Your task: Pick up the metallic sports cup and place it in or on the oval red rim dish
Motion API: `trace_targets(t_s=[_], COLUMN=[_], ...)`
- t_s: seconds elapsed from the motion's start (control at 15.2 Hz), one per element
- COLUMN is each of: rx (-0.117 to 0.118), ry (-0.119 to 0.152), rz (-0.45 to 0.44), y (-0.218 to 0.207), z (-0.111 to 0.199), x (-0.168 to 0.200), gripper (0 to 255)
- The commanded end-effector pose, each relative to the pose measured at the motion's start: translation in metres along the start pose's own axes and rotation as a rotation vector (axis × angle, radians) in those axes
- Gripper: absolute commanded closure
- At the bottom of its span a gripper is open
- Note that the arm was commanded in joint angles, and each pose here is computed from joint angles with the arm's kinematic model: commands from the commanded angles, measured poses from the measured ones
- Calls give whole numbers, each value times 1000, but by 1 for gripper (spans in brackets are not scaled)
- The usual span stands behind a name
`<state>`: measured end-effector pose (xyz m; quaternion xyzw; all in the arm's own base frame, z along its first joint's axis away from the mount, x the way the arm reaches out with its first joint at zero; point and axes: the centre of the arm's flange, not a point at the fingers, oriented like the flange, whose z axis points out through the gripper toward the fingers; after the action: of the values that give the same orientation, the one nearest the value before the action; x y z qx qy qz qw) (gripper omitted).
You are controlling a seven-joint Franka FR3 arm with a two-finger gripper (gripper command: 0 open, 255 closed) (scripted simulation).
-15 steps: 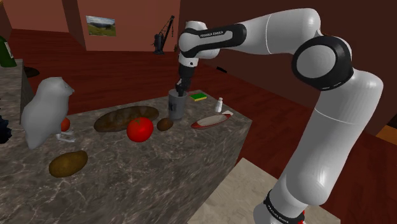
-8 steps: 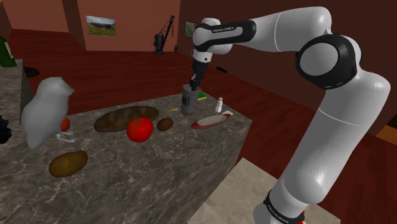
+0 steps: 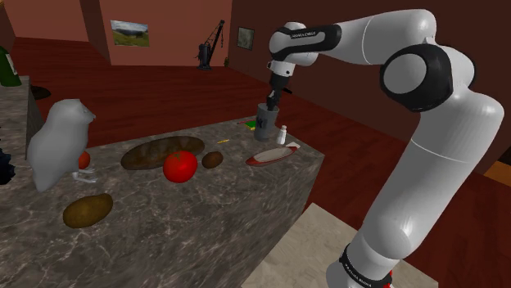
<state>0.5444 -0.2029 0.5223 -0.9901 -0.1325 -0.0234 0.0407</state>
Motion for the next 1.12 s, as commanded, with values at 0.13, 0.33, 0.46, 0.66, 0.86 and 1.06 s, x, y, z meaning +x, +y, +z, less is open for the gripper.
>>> trace_targets(t_s=[0.13, 0.33, 0.46, 0.66, 0.86, 1.06], rx=[0, 0, 0, 0, 0, 0], ry=[0, 0, 0, 0, 0, 0], rz=[-1, -1, -1, -1, -1, -1], y=[45, 76, 77, 78, 79, 80], z=[-14, -24, -14, 2, 18, 34], x=[-29, -49, -50, -51, -51, -52], gripper=[255, 255, 255, 255, 255, 255])
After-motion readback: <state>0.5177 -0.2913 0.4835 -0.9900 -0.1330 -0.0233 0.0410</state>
